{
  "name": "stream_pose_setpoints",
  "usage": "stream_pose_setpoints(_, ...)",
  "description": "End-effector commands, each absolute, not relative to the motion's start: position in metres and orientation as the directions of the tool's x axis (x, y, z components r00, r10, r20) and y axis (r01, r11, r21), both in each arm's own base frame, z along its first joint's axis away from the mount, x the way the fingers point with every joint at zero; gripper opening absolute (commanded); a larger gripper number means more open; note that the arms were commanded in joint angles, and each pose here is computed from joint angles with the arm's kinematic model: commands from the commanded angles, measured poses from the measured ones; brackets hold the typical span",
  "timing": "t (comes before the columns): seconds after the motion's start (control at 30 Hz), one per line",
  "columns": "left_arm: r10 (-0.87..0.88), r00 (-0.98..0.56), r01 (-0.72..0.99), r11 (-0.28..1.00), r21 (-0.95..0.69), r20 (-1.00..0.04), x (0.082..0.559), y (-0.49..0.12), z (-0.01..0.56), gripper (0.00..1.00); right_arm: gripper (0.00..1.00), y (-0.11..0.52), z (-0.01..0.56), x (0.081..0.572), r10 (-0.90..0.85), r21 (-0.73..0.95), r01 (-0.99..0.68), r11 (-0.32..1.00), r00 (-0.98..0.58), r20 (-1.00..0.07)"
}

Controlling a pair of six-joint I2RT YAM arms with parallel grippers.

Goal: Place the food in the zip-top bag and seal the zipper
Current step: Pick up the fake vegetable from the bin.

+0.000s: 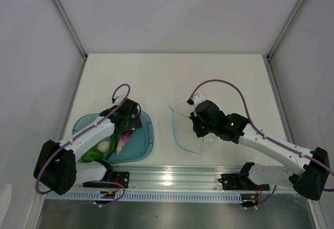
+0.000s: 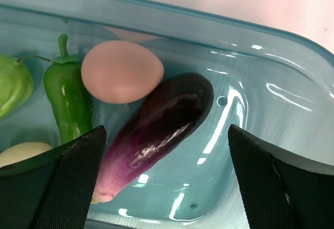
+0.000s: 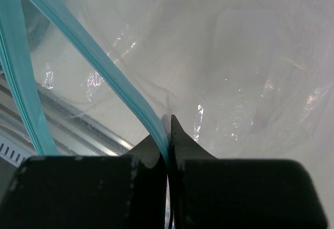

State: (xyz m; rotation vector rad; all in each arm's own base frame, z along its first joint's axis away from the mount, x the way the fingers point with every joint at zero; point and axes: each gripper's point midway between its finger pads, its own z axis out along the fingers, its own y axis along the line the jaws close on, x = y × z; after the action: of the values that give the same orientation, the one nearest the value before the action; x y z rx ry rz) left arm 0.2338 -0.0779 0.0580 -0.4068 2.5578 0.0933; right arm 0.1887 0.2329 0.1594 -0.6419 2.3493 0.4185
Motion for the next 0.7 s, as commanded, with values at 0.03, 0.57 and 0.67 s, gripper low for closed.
stream_pose_setpoints(0.03,-0.248,-0.829,-0.270,0.962,-0.030,-0.501,0.239,-0.085,0.051,0.99,0.00,0.238,0.171,0.191,-0.315,0.142,-0.563,0.814,-0.634,-0.706)
stream_pose_setpoints(0.57,-0.309,-0.854,-0.337,0.941,-0.008,-0.418,0.233,-0.086,0.033,0.88,0.00,0.235,0.174,0.194,-0.306,0.136,-0.551,0.824,-0.634,-0.711)
stream_pose_setpoints(0.67,-0.308,-0.859,-0.333,0.943,-0.009,-0.409,0.231,-0.087,0.030,0.80,0.00,0.234,0.175,0.193,-0.305,0.137,-0.549,0.824,-0.635,-0.710)
